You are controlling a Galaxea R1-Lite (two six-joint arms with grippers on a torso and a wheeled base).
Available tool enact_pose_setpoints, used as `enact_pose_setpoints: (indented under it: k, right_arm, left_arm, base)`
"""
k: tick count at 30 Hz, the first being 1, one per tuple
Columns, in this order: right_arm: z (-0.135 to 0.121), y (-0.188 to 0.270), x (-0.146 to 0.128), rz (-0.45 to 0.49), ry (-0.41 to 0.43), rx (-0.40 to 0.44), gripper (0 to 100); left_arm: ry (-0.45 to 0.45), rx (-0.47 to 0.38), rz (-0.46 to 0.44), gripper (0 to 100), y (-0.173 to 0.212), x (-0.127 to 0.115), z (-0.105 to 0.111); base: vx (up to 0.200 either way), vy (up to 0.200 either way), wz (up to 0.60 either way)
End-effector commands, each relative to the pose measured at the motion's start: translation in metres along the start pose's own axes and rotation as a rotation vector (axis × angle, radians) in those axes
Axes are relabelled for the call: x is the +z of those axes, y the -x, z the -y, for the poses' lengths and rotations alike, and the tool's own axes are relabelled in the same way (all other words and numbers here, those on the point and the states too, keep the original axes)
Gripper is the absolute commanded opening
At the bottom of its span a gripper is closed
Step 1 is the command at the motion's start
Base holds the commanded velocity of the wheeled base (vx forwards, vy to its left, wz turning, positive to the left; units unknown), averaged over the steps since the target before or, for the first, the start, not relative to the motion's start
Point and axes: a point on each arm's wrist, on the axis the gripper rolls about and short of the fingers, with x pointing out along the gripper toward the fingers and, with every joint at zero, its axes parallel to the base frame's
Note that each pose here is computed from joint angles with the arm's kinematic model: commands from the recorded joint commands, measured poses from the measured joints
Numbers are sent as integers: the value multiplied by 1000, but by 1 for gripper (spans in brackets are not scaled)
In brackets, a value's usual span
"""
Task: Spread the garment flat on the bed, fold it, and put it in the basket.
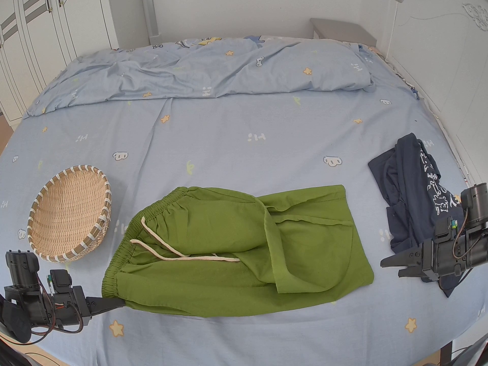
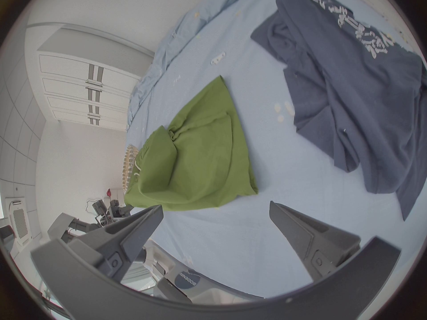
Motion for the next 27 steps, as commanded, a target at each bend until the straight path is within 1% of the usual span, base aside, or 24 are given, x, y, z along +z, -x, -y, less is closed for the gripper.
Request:
enact_pose_setpoints:
  k: [1, 2, 5, 8, 10, 11, 13, 16, 23, 27]
  right_arm:
    - [30, -23, -2, -114, -61, -1, 100]
    - [39, -34, -1, -155, -53, 5, 100]
    - [52, -52, 1, -202, -21, 19, 100]
    - [58, -62, 3, -213, -2, 49, 100]
    - [59, -68, 7, -201, 26, 126, 100]
    - [59, -69, 8, -194, 33, 151, 100]
    - [58, -71, 10, -188, 44, 172, 100]
    - [57, -73, 14, -182, 52, 180, 100]
    - [61, -78, 14, -196, 41, 175, 100]
    - [62, -82, 17, -187, 51, 180, 100]
  left_arm:
    - [8, -1, -8, 0, 1, -4, -1]
    - [7, -2, -9, 0, 1, -4, -1]
    - [7, -2, -9, 0, 1, -4, -1]
    - [8, -1, -8, 0, 1, -4, -1]
    - [9, 0, -5, 0, 1, -3, -1]
    - [10, 1, -4, 0, 1, -3, -1]
    - [11, 2, -3, 0, 1, -3, -1]
    - [11, 2, -3, 0, 1, -3, -1]
    - [9, 1, -3, 0, 1, -2, -1]
    - [7, -1, -6, 0, 1, -2, -1]
  base:
    - [0, 0, 0]
    - [0, 0, 0]
    - [0, 0, 0]
    - [0, 0, 0]
    - [0, 0, 0]
    - [0, 0, 0]
    - [0, 0, 0]
    - [0, 0, 0]
    - [0, 0, 0]
    - [0, 0, 0]
